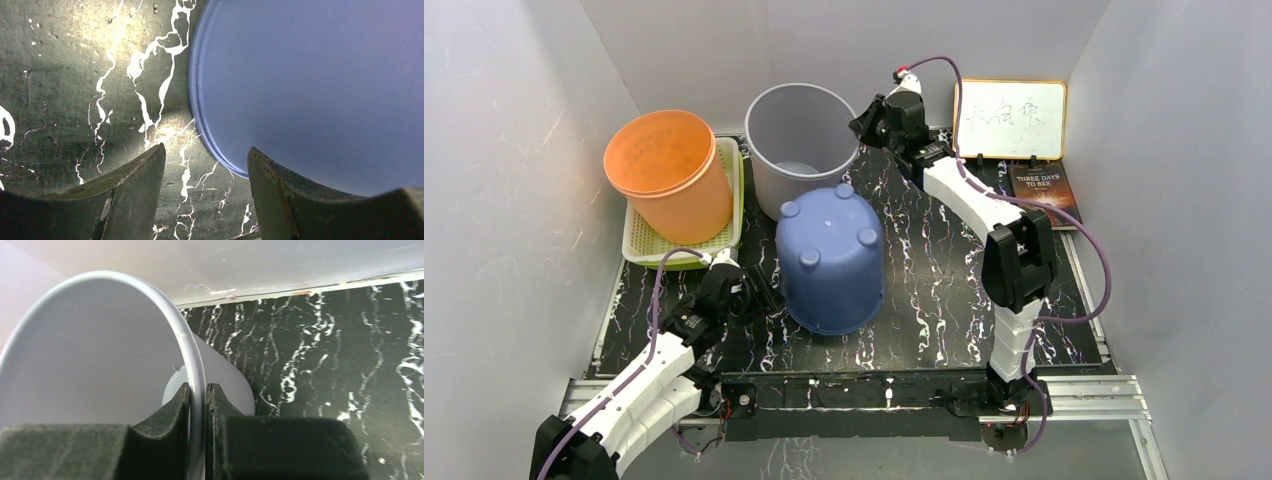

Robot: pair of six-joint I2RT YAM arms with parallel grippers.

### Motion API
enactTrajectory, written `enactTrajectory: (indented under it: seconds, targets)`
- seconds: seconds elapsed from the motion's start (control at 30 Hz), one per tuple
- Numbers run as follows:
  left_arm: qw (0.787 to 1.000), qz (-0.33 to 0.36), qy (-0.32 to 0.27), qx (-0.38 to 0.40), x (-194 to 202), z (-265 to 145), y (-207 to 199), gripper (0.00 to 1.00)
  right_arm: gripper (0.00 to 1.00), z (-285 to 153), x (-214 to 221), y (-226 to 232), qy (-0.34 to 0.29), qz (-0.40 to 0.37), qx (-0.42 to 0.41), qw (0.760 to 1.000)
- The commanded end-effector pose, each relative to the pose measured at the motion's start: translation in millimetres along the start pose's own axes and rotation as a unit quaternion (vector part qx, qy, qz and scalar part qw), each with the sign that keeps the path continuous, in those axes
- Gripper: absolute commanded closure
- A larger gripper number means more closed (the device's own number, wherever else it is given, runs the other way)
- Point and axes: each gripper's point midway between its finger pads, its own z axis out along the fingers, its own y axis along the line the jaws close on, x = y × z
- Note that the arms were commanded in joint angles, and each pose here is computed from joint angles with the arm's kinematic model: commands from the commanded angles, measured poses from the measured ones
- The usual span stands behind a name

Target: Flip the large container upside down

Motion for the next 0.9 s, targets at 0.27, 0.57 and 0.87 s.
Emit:
enactTrajectory:
  seconds: [0.27,0.57,0.87]
  targets:
    - [1.0,0.011,0.015,-0.001,12,2,9,0.4,1.0,-41,-11,-88,-0.066,0.086,0.038,0.993]
    - [1.0,0.011,0.011,-0.007,11,0,11,0.4,0.92,-22,5,-138,-0.057,0.104,0.126,0.985]
    - [1.0,0.014,0.022,-0.012,16,4,14,0.4,0.53,-22,79,-191,0.022,0.094,0.183,0.978]
